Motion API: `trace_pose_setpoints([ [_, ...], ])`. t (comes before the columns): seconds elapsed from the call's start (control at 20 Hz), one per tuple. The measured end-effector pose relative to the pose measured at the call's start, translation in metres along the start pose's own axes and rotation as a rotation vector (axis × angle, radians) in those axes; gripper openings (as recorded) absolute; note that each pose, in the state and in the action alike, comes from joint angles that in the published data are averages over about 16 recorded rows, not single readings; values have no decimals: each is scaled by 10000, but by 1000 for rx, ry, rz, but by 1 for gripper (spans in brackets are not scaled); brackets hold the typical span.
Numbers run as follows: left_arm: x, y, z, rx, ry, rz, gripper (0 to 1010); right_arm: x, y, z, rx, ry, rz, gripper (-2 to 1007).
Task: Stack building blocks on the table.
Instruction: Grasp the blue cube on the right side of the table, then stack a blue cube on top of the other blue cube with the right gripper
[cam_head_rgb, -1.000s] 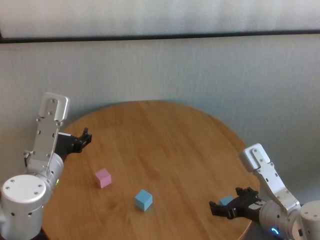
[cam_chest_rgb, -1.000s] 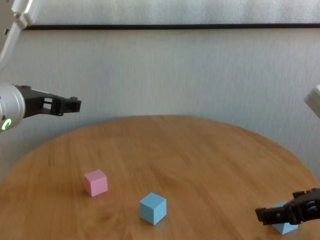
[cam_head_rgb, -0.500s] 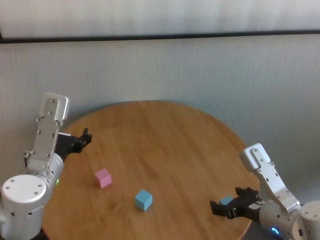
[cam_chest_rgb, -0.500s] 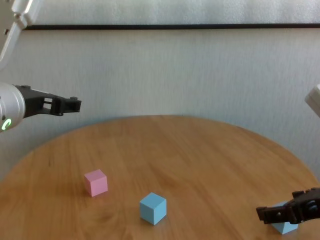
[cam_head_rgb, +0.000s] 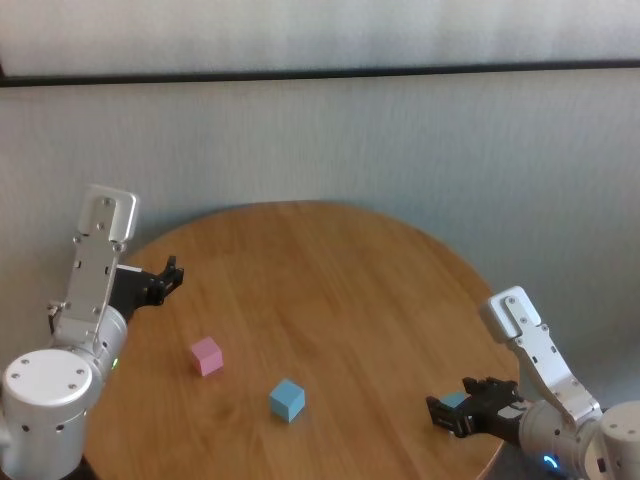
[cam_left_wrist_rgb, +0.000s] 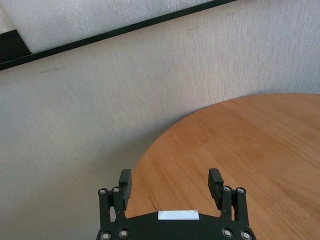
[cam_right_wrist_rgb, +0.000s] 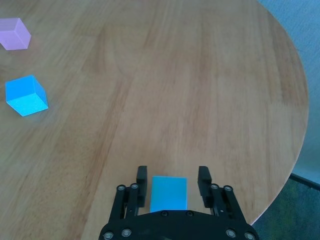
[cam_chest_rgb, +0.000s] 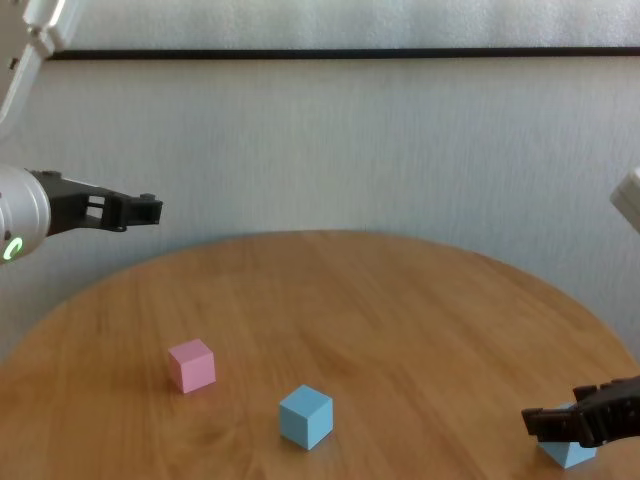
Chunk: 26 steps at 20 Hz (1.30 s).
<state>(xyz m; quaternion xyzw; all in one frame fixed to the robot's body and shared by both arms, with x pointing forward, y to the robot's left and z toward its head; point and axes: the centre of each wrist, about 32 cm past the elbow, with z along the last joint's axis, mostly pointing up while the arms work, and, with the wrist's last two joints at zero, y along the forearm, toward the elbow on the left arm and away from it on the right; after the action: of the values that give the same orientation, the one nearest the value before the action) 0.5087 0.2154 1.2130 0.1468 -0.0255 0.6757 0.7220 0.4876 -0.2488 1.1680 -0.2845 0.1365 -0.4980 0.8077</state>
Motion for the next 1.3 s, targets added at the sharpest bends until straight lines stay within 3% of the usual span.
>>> trace_pose_setpoints([
  [0.3, 0, 0, 0, 0, 0, 0, 1000, -2, -1, 0, 0, 0, 0, 498],
  [0.6, 0, 0, 0, 0, 0, 0, 1000, -6, -4, 5, 12, -2, 4, 393],
  [1.0, 0, 0, 0, 0, 0, 0, 1000, -9, 17, 50, 83, -27, 27, 370],
  [1.3, 0, 0, 0, 0, 0, 0, 1000, -37, 84, 110, 158, -70, 80, 370],
])
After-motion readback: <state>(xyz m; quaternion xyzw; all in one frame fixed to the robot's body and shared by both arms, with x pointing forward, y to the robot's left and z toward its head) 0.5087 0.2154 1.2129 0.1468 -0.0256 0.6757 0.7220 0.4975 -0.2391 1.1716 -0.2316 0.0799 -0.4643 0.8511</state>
